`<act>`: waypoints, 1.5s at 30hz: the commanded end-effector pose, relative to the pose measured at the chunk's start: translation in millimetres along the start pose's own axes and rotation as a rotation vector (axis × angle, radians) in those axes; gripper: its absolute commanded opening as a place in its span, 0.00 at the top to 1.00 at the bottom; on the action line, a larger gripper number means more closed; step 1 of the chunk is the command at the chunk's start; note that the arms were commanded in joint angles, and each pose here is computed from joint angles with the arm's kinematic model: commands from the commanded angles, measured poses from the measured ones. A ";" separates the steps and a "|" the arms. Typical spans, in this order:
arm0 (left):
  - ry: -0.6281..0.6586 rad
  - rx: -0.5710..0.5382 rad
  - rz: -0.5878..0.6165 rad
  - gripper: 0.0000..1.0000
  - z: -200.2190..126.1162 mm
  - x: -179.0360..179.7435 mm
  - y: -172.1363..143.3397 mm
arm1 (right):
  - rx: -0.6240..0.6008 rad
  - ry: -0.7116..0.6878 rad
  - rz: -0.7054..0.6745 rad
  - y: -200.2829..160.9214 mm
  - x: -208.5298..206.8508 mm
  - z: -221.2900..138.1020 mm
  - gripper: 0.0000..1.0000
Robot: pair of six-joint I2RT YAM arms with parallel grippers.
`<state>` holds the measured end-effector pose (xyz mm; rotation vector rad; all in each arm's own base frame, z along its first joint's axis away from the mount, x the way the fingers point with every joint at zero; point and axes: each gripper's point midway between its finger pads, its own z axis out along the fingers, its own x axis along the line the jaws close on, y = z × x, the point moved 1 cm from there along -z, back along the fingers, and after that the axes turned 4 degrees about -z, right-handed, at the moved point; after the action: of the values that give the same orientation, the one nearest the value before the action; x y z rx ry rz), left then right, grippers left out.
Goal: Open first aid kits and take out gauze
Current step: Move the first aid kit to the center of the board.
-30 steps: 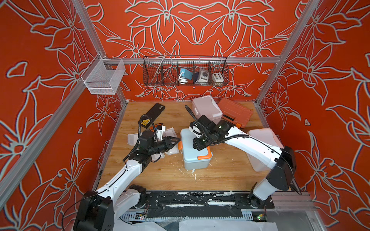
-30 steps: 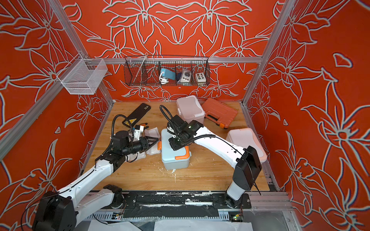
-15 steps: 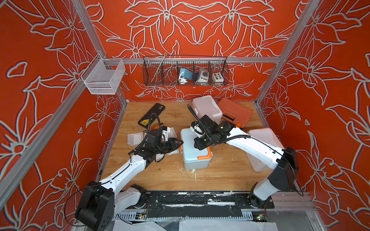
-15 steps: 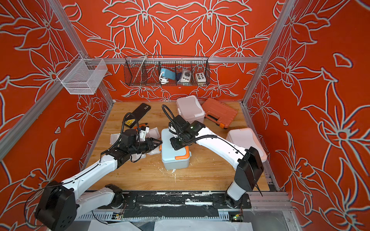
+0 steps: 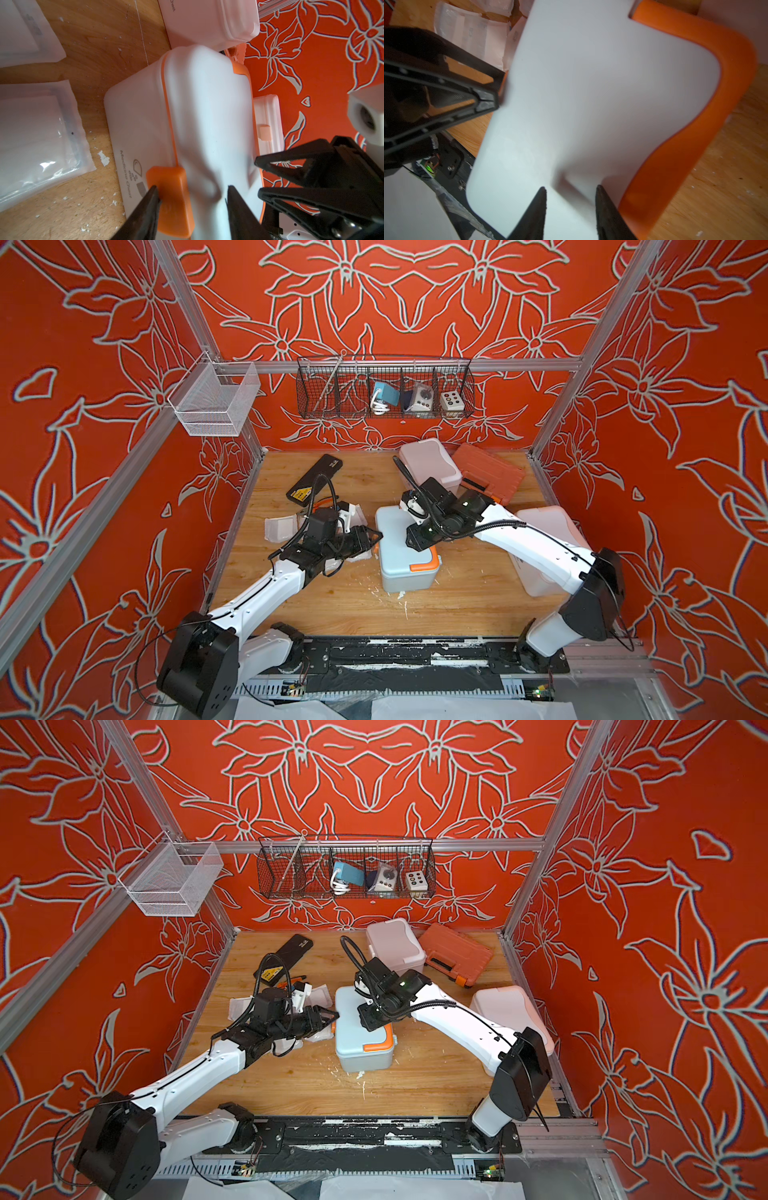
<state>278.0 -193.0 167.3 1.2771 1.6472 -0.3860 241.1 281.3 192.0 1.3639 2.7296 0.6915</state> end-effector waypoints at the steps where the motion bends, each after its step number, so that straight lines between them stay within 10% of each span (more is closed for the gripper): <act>1: -0.016 -0.004 0.039 0.43 -5.5 -12.8 1.6 | 0.039 -0.089 0.052 -20.5 -33.1 -12.3 0.51; 25: -0.100 0.071 0.026 0.37 17.1 -30.0 -11.6 | 0.070 0.144 0.164 -38.0 -20.7 28.0 0.49; 45: -0.057 -0.004 0.026 0.37 51.7 -18.2 46.8 | -0.018 0.191 0.183 23.8 -40.6 64.5 0.50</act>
<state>336.9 -200.4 154.4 1.2284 1.7180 -0.3623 310.3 268.5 174.5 1.6609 2.5953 0.9683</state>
